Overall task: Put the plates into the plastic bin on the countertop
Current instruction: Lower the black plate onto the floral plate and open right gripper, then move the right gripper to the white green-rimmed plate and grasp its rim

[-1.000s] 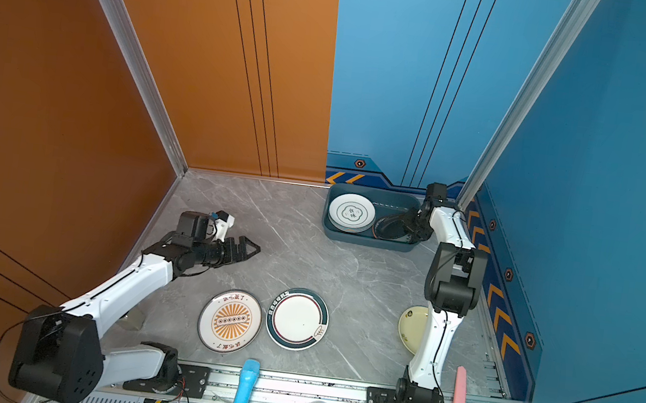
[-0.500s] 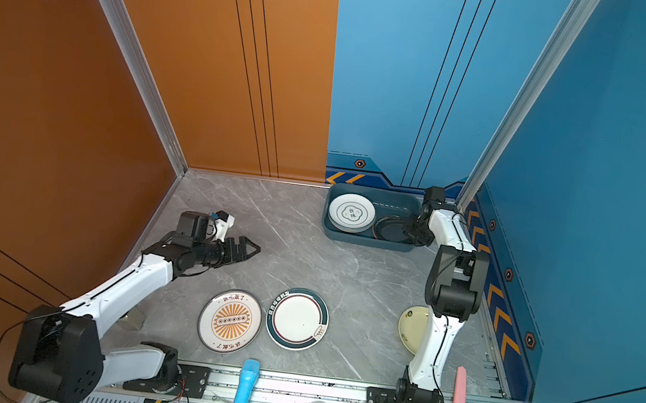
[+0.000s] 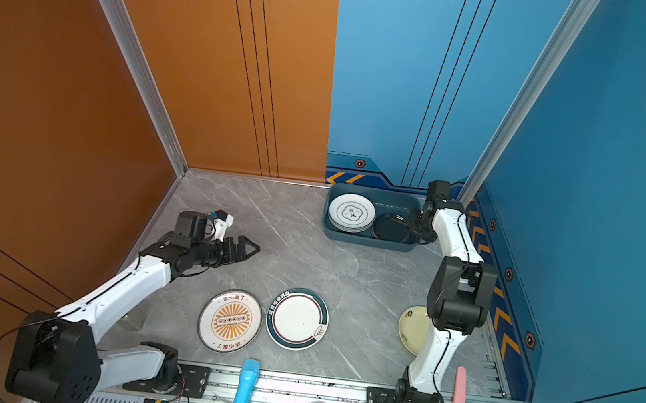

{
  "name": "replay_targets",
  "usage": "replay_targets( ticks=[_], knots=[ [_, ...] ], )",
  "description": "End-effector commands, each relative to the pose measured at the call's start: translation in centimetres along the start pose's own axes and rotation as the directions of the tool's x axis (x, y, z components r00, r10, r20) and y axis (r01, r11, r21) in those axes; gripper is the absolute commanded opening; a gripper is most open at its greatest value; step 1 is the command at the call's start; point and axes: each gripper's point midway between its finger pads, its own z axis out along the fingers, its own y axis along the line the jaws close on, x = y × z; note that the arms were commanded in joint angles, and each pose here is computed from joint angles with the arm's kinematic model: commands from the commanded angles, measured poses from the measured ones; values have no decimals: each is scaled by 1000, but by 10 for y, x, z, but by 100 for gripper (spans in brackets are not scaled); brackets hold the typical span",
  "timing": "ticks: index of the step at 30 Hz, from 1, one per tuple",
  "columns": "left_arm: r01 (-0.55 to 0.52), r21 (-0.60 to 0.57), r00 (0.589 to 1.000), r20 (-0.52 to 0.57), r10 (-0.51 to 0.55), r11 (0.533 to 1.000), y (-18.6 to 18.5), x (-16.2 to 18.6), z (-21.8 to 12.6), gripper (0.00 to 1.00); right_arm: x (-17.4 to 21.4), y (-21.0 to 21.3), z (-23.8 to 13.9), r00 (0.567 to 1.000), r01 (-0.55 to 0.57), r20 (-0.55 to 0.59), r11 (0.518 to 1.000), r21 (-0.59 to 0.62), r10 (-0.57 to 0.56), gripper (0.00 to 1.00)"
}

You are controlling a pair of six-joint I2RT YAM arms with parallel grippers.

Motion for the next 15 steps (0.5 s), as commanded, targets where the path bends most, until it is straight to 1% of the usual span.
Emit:
replay_targets(
  ticks=[1,3,4,6,7,10,12,15],
  knots=[
    [-14,-22,1000,-3,14,1000,4,7,-3,98,37,59,-39,988,145,-16,966,-216,-152,43],
    [-12,-23,1000,-1,12,1000,5,7,-4,98,74,93,-46,968,201,-71,913,-355,-240,44],
    [-11,-23,1000,-1,11,1000,5,7,-4,98,98,108,-47,951,218,-111,877,-428,-290,44],
    [-12,-21,1000,-5,12,1000,5,8,-3,98,142,130,-48,907,243,-173,812,-531,-384,45],
    [-13,-19,1000,-5,12,1000,4,8,-4,98,163,135,-46,881,262,-196,789,-556,-430,45],
    [-11,-14,1000,-6,11,1000,3,10,-4,98,209,141,-39,805,343,-220,734,-586,-551,45],
    [-13,-10,1000,-5,13,1000,2,10,-5,98,231,145,-35,768,356,-233,700,-619,-596,45],
    [-16,-6,1000,-5,16,1000,0,10,-5,98,256,149,-29,726,366,-250,668,-648,-641,45]
  ],
)
